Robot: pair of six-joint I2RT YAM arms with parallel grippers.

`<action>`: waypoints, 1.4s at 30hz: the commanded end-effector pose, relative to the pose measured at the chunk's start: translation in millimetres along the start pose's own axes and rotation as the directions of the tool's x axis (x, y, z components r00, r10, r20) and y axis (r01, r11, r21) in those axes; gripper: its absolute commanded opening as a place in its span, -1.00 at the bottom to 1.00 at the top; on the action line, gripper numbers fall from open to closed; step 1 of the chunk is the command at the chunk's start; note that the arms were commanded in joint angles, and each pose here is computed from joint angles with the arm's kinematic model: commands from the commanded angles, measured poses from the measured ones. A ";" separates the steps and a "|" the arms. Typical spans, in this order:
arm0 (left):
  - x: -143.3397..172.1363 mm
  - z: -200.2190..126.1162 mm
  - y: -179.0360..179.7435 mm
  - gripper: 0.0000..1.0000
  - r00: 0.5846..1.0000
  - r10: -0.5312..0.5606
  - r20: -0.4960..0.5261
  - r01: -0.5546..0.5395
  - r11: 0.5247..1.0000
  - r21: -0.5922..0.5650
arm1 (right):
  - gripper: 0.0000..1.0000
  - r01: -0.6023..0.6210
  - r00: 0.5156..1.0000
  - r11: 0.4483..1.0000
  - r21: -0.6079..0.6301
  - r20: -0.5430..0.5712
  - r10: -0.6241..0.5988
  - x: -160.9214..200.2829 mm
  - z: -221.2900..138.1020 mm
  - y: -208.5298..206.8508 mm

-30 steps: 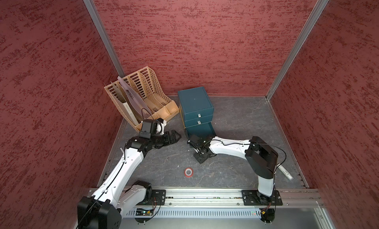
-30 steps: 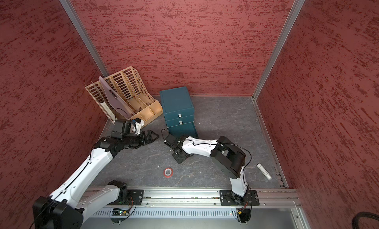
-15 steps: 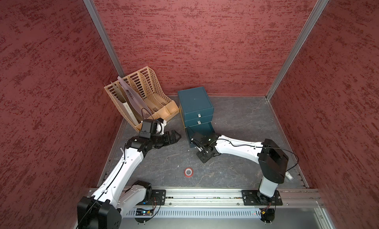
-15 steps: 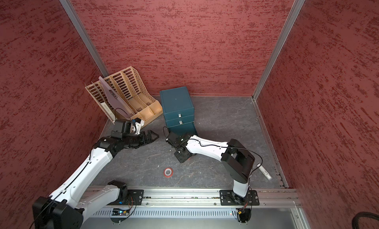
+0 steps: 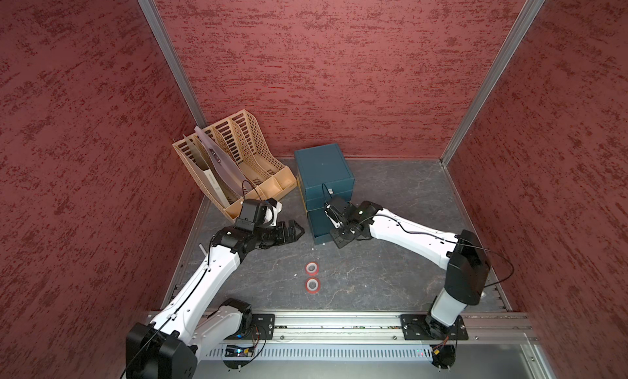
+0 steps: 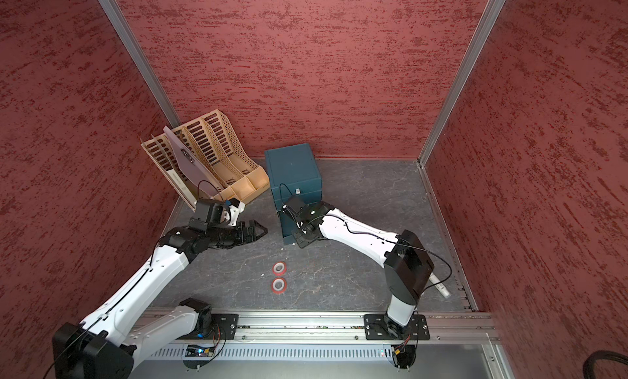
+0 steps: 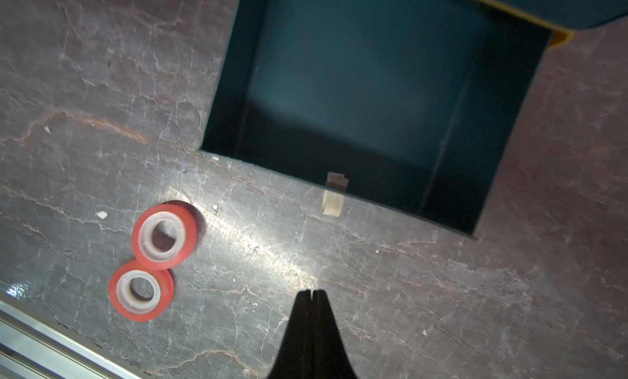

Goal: Place the transparent tape into the drawer according to color
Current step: Pick up the tape at the center of the board.

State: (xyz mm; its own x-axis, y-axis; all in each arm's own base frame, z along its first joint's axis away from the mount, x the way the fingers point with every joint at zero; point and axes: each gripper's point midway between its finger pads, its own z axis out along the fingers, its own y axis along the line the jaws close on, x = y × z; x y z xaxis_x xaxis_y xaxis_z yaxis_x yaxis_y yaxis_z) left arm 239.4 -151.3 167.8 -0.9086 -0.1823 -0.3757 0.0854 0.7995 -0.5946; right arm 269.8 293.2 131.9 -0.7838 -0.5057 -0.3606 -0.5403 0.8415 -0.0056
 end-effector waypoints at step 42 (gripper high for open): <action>14.6 4.2 69.3 0.99 0.957 -0.265 0.121 0.282 0.947 -0.154 | 0.22 0.084 0.991 0.989 -0.124 -0.096 -0.096 84.8 59.3 139.0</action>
State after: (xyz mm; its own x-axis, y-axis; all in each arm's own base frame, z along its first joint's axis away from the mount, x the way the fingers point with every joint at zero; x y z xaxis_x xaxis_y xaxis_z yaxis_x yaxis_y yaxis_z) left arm 229.6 -99.9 110.3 -0.8542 -0.4409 -0.2755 -0.2509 0.8137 -0.5244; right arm 140.1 363.1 37.3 -0.7535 -0.6210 -0.2162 -0.6471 0.7585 0.0769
